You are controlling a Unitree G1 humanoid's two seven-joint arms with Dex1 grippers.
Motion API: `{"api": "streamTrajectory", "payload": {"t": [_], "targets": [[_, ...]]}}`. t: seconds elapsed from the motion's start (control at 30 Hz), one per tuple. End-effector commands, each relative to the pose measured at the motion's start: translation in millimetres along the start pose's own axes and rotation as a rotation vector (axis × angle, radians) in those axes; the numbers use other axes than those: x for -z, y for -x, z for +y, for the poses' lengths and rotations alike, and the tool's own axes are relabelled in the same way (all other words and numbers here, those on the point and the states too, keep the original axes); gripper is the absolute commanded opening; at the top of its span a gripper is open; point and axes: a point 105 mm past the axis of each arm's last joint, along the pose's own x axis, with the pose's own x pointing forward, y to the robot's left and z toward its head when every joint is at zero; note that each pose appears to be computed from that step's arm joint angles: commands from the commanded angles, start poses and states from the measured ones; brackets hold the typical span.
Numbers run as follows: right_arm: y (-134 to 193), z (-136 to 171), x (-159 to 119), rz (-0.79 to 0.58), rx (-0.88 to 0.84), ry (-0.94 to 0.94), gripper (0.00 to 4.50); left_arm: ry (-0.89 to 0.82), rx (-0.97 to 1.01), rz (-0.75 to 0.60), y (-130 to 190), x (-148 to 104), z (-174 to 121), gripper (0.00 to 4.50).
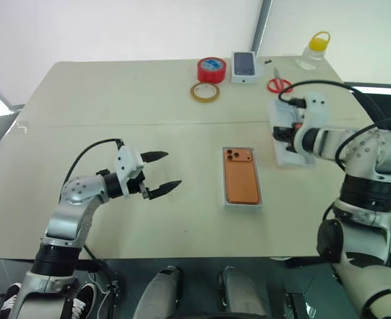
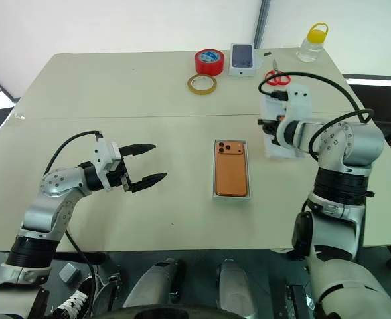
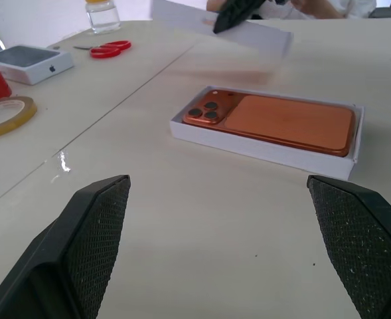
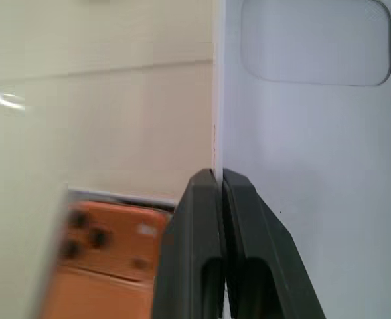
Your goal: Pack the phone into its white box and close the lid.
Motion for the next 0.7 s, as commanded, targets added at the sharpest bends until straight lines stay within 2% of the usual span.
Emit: {"api": "streamTrajectory", "payload": {"t": [0.03,0.13,0.3,0.47,0.57,0.7], "targets": [[4.0,34.1,-22.7,-0.146,-0.206,-0.126,0.09,-0.012,-0.026,-0.034,0.9,-10.0,4.1,4.5],[6.5,56.0,-25.1,-0.186,-0.353,-0.226,0.09,-0.006,-0.034,-0.037,0.6,-10.7,3.6,4.5],[15.2,85.7,6.6,-0.085,-0.57,-0.328,0.09,-0.003,-0.046,-0.039,1.8,-12.0,4.6,4.5],[27.2,110.8,31.1,-0.05,-0.74,-0.373,0.09,0.009,-0.084,-0.053,1.2,-14.9,11.8,4.5],[35.4,121.5,39.7,-0.033,-0.811,-0.403,0.09,0.015,-0.096,-0.06,-1.1,-15.1,11.8,4.5],[45.8,119.9,67.4,0.051,-0.805,-0.351,0.09,0.026,-0.11,-0.078,-3.4,-17.2,11.7,4.5]]}}
